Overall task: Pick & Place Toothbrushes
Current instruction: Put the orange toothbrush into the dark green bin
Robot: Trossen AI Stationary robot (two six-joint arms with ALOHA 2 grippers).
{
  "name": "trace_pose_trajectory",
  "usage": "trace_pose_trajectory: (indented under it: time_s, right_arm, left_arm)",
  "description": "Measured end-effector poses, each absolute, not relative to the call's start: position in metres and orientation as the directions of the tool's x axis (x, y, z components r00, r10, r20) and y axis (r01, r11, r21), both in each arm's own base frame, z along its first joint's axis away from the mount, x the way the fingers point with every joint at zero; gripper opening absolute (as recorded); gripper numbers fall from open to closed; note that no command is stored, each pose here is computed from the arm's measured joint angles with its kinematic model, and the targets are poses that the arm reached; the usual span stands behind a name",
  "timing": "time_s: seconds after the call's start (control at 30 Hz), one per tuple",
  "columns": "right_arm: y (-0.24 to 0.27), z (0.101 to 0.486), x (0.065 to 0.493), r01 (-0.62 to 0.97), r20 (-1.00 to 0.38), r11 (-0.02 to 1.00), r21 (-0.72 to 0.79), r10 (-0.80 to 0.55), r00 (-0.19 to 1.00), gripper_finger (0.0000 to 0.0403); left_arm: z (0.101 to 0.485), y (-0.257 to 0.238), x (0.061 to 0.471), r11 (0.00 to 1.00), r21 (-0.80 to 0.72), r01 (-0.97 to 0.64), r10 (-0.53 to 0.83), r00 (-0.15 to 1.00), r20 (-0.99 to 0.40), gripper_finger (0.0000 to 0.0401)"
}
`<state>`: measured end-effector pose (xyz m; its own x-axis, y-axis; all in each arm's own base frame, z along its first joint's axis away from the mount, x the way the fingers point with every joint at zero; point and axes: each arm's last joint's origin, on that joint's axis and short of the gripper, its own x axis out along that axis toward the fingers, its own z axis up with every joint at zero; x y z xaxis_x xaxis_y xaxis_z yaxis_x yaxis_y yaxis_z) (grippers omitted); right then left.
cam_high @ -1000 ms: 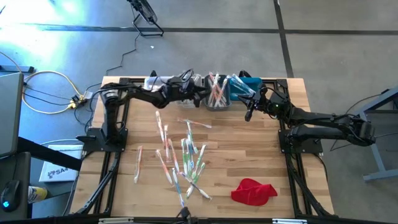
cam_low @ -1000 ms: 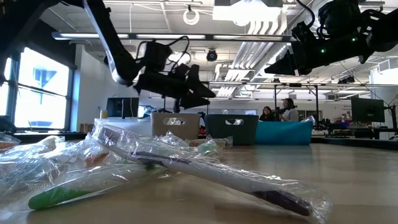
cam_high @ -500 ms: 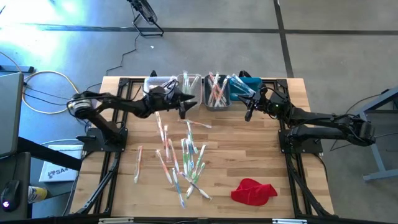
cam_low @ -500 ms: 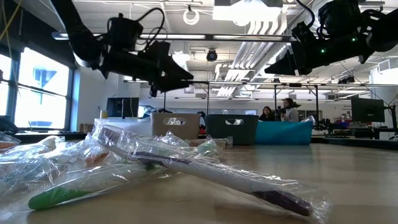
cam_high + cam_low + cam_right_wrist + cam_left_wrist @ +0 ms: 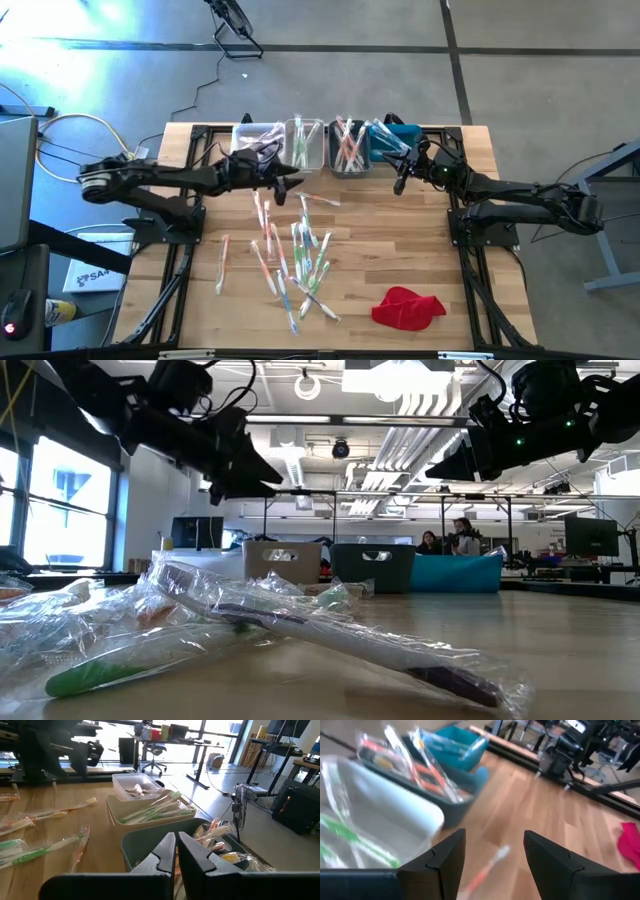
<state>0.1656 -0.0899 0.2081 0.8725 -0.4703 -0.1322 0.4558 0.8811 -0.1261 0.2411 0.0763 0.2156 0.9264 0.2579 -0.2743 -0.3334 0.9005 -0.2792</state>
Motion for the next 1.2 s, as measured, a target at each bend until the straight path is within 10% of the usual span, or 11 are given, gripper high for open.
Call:
trace_pose_trajectory:
  time_s: [0.73,1.2]
  right_arm:
    - [-0.09,0.208,0.166,0.456,-0.132,0.881,-0.125,-0.471,0.872,0.0012]
    - [-0.09,0.208,0.166,0.456,-0.132,0.881,-0.125,-0.47,0.873,0.0012]
  left_arm:
    - [0.189,0.057,0.204,0.56,-0.531,-0.636,0.125,0.699,-0.704,0.0198]
    - [0.187,0.056,0.202,0.564,-0.523,-0.639,0.11,0.685,-0.72,0.0198]
